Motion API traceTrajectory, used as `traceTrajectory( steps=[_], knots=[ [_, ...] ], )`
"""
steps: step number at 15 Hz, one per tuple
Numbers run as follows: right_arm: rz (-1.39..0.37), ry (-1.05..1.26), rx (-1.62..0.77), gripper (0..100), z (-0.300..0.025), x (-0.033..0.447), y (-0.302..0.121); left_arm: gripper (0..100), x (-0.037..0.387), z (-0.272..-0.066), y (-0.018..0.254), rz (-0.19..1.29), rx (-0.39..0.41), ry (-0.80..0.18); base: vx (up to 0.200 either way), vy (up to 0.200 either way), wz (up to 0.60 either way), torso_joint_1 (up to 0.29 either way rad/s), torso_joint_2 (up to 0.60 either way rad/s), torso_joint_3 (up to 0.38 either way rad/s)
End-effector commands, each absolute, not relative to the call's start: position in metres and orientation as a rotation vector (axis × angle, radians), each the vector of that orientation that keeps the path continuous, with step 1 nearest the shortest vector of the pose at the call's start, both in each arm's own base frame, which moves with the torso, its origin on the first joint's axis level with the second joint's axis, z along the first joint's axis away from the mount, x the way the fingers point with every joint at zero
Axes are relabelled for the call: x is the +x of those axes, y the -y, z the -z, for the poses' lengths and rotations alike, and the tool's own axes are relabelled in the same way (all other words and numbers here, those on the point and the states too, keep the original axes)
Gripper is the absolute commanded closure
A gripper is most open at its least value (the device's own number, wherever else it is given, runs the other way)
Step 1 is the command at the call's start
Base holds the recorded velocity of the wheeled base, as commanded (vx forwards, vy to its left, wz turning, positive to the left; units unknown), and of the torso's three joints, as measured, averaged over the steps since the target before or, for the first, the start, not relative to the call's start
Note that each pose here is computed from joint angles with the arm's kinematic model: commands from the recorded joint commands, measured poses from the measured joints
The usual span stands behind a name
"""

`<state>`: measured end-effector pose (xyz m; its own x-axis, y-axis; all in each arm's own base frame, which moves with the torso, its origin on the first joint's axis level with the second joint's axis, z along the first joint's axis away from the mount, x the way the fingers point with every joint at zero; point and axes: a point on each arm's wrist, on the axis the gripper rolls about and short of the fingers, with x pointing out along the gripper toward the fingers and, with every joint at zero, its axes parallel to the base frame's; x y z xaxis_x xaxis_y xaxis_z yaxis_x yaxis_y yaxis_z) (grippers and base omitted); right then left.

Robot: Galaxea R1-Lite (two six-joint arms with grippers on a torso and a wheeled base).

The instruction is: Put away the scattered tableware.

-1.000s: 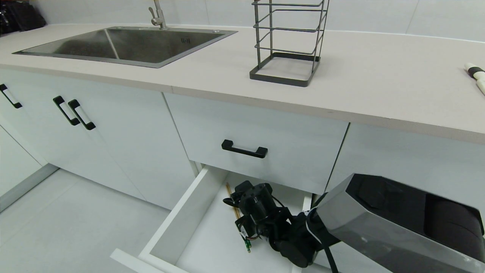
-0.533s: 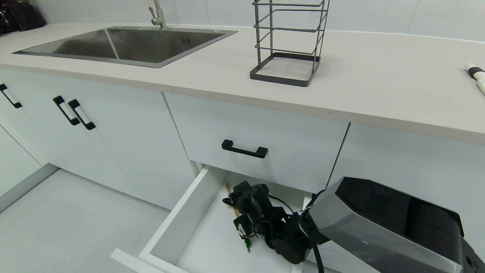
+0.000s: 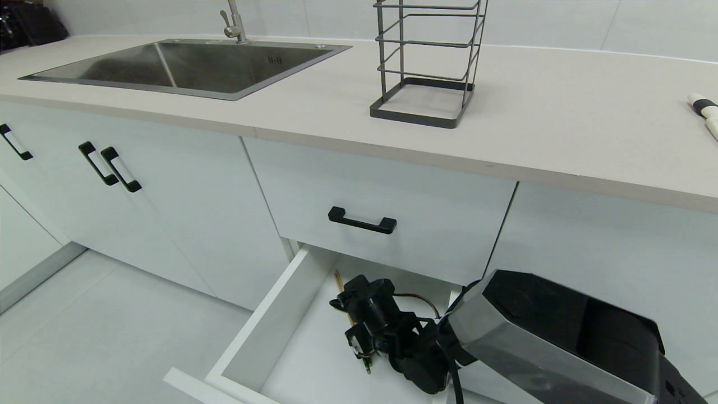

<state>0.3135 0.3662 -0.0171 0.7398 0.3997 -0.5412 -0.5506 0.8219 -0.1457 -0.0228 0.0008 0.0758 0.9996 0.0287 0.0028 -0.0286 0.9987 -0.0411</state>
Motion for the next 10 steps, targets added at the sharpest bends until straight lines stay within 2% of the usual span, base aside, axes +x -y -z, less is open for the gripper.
traceTrajectory(
  steps=[1, 10],
  knots=[
    [-0.531, -0.53, -0.317, 100, 0.023, 0.313, -0.367, 0, -0.023, -0.076, -0.001, -0.031, -0.041, 0.004, 0.0, 0.0, 0.0, 0.0, 0.0, 0.0],
    [-0.522, -0.533, -0.318, 100, 0.033, 0.319, -0.373, 0, -0.023, -0.076, -0.001, -0.029, -0.041, 0.004, 0.0, 0.0, 0.0, 0.0, 0.0, 0.0]
  ],
)
